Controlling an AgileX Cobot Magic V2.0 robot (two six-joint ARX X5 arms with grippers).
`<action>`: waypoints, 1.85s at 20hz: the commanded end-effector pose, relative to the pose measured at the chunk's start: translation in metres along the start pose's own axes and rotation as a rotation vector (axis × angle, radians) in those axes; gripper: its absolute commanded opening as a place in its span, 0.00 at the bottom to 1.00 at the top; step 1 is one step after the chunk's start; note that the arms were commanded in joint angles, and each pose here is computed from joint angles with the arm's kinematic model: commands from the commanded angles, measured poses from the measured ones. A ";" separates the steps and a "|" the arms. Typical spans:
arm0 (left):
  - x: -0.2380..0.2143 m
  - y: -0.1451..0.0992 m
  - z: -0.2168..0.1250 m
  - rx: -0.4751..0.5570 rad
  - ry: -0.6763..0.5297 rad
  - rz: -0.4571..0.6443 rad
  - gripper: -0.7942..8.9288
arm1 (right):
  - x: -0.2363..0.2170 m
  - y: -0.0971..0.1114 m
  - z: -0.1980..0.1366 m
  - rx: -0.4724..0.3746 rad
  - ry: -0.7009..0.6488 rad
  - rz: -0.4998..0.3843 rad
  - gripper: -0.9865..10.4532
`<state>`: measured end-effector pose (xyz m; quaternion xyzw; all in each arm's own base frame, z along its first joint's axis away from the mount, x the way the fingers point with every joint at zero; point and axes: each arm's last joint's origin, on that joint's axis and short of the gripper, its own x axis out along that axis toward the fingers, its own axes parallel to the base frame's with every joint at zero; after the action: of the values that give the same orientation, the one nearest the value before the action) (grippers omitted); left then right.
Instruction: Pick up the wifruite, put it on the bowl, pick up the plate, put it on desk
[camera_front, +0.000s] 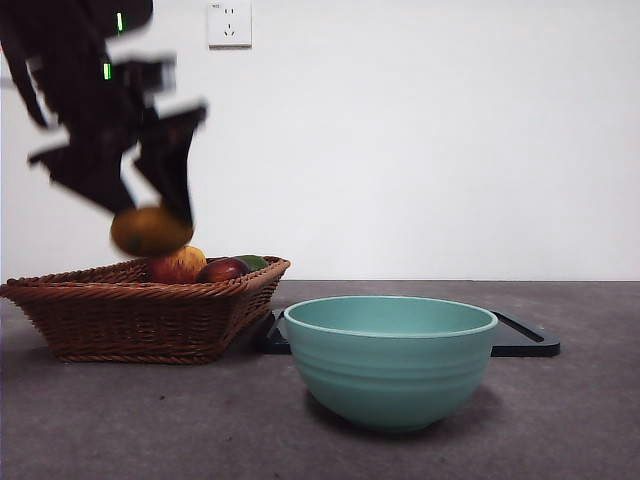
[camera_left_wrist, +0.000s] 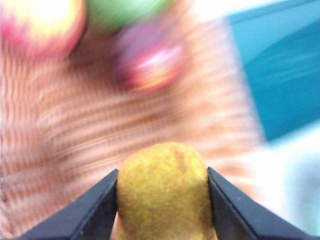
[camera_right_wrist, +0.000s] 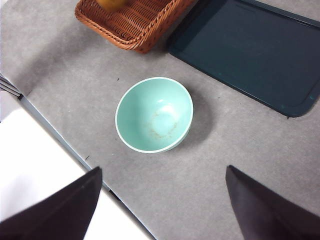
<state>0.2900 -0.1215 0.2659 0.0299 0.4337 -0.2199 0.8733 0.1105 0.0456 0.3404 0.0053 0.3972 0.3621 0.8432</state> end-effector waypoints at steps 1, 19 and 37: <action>-0.031 -0.028 0.005 0.051 -0.068 -0.114 0.30 | -0.002 0.001 0.004 -0.002 -0.015 0.002 0.43; 0.052 -0.169 -0.046 0.403 0.112 -0.294 0.30 | -0.002 0.001 0.004 -0.001 -0.013 -0.026 0.43; 0.056 -0.172 -0.050 0.401 0.127 -0.288 0.41 | -0.002 0.001 0.004 0.001 -0.012 -0.026 0.43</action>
<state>0.2132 -0.2809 0.2061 0.1601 0.4516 -0.4134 0.7743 0.1109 0.0450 0.3401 -0.0007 0.3985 0.3500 0.8478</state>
